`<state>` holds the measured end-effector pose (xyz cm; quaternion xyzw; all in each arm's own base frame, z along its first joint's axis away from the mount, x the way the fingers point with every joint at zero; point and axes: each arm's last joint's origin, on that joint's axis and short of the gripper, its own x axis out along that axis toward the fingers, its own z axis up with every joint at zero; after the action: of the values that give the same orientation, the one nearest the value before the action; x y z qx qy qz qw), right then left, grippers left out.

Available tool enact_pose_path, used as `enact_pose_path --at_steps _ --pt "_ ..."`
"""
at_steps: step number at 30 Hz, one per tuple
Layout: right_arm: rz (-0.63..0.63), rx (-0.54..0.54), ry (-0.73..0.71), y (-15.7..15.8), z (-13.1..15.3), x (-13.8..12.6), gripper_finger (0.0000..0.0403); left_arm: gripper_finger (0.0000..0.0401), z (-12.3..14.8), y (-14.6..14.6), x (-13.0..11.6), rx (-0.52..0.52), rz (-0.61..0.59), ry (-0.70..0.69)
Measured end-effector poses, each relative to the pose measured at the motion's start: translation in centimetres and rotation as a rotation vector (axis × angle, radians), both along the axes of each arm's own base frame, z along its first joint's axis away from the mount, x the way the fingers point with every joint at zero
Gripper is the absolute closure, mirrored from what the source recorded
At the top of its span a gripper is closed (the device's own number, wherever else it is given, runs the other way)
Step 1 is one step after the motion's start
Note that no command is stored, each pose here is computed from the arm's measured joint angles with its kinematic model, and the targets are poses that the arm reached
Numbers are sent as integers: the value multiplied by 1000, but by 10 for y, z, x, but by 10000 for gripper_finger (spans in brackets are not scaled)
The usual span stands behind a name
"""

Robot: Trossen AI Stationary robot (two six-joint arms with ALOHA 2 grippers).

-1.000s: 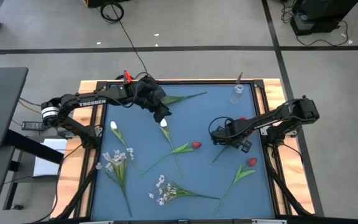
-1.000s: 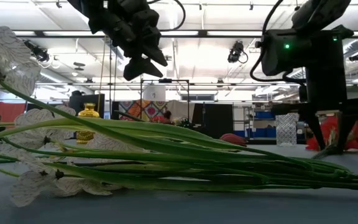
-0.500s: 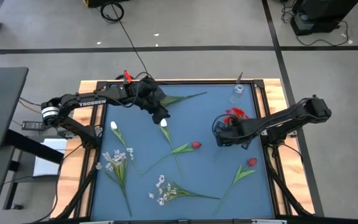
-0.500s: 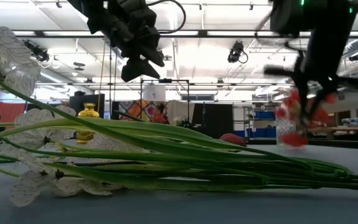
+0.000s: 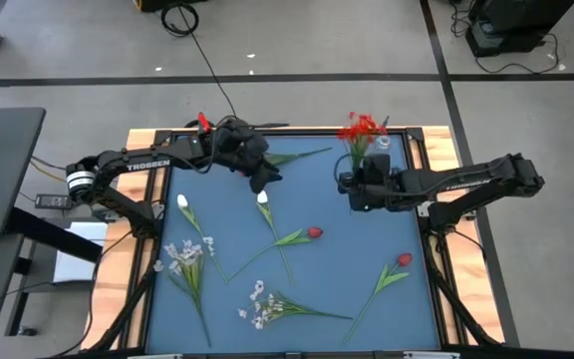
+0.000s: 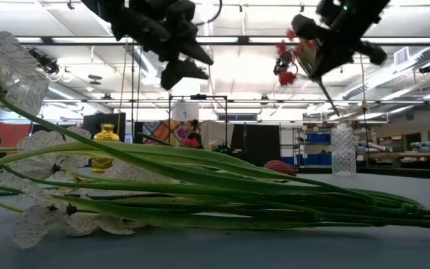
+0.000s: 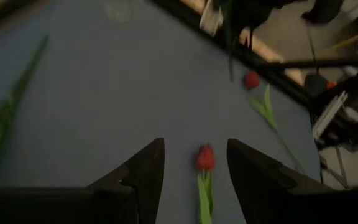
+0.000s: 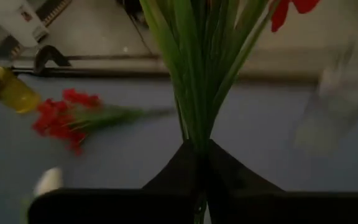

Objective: Sort flowers into vase by color
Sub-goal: Put the bottom orange flowers into the transparent vase

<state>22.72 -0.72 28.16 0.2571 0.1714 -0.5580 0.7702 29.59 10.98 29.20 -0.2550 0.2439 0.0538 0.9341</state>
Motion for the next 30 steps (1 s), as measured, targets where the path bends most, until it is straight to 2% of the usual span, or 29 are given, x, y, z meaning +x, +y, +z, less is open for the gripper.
enact_pose_path --at_steps 4,6,10,14,18,21,27,30 --pt "46 -266 182 -9 16 1 360 221 8 -4 6 54 0 -88" --pt "29 -345 235 -14 21 1 366 221 11 -7 9 79 -5 -120" --pt "-121 -405 191 -30 33 -14 392 221 14 -12 12 116 4 -142" --pt "-278 -441 195 -52 37 -36 392 221 13 -17 15 156 61 -132" --pt "-332 -427 216 -69 41 -54 393 221 13 -20 19 182 93 -145" --pt "-256 -424 169 -80 51 -53 393 221 16 -19 19 195 109 -169" --pt "65 -631 104 -93 78 -48 393 221 23 -17 21 220 137 -243" --pt "76 -630 108 -100 80 -58 393 221 25 -16 21 223 138 -257"
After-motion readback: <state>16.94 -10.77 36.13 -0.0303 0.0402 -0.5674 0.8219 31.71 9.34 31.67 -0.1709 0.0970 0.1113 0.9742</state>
